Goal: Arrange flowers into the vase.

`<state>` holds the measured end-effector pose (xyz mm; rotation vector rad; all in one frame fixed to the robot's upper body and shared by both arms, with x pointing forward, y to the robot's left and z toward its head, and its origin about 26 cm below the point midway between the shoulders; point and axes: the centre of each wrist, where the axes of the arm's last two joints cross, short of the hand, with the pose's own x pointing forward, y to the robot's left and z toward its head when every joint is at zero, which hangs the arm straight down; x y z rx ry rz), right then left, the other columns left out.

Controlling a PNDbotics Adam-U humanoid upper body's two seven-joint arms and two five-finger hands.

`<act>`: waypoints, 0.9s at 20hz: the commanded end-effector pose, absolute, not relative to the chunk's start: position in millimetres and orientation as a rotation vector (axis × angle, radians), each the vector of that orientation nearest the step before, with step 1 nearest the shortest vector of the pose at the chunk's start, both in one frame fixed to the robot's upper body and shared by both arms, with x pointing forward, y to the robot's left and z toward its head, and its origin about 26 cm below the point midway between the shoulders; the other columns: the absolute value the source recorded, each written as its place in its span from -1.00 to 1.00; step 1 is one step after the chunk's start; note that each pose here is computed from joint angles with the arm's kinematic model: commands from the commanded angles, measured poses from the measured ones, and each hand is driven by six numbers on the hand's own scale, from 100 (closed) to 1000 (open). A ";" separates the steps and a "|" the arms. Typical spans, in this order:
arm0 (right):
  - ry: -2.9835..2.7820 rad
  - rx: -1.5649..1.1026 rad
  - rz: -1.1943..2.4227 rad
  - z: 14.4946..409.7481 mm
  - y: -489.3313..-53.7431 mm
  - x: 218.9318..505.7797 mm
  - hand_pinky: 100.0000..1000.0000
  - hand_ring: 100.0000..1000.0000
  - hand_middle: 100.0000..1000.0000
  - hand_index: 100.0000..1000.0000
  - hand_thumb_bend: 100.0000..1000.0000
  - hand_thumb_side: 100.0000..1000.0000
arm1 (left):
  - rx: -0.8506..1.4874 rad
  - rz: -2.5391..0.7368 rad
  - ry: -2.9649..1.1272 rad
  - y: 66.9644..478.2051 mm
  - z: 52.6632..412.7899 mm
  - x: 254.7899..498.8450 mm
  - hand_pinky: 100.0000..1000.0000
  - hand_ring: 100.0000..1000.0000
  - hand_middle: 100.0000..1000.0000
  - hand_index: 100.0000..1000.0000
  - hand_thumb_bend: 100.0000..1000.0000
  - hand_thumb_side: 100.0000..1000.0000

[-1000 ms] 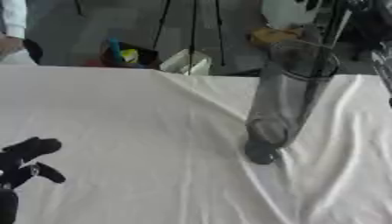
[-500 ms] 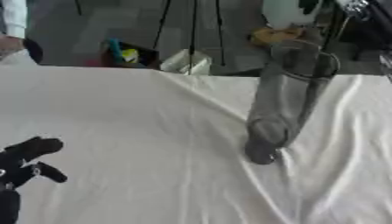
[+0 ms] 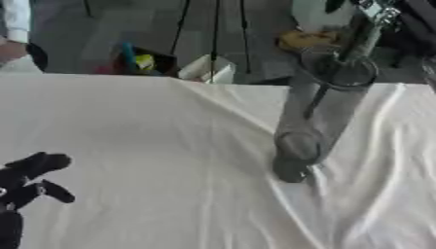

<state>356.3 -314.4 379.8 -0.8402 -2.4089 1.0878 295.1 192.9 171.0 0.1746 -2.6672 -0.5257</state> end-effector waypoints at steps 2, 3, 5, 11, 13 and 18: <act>-2.403 -0.888 1.076 388.7 -318.8 351.4 0.60 0.13 0.04 0.08 -1.00 1.00 | 0.170 -0.522 -2.699 191.9 179.0 293.4 -0.15 0.53 0.44 0.77 -1.00 1.00; -2.396 -0.889 1.066 388.3 -319.2 351.9 0.61 0.13 0.04 0.09 -1.00 1.00 | 0.170 -0.523 -2.699 191.9 179.0 293.4 -0.15 0.53 0.44 0.77 -1.00 1.00; -2.376 -0.894 1.051 387.3 -320.2 353.2 0.61 0.13 0.04 0.09 -1.00 1.00 | 0.169 -0.524 -2.699 191.8 178.9 293.4 -0.15 0.53 0.44 0.77 -1.00 1.00; -2.303 -0.909 1.045 385.3 -324.5 357.8 0.62 0.14 0.06 0.12 -1.00 1.00 | 0.170 -0.525 -2.699 191.7 178.9 293.4 -0.16 0.54 0.44 0.77 -1.00 1.00; -2.281 -0.919 1.047 385.5 -325.9 358.5 0.64 0.17 0.09 0.18 -1.00 1.00 | 0.171 -0.526 -2.698 191.8 178.8 293.4 -0.16 0.54 0.44 0.77 -1.00 1.00; -2.226 -0.938 1.092 386.2 -328.9 359.9 0.67 0.30 0.22 0.40 -1.00 1.00 | 0.173 -0.528 -2.695 192.0 178.6 293.3 -0.16 0.54 0.44 0.77 -1.00 1.00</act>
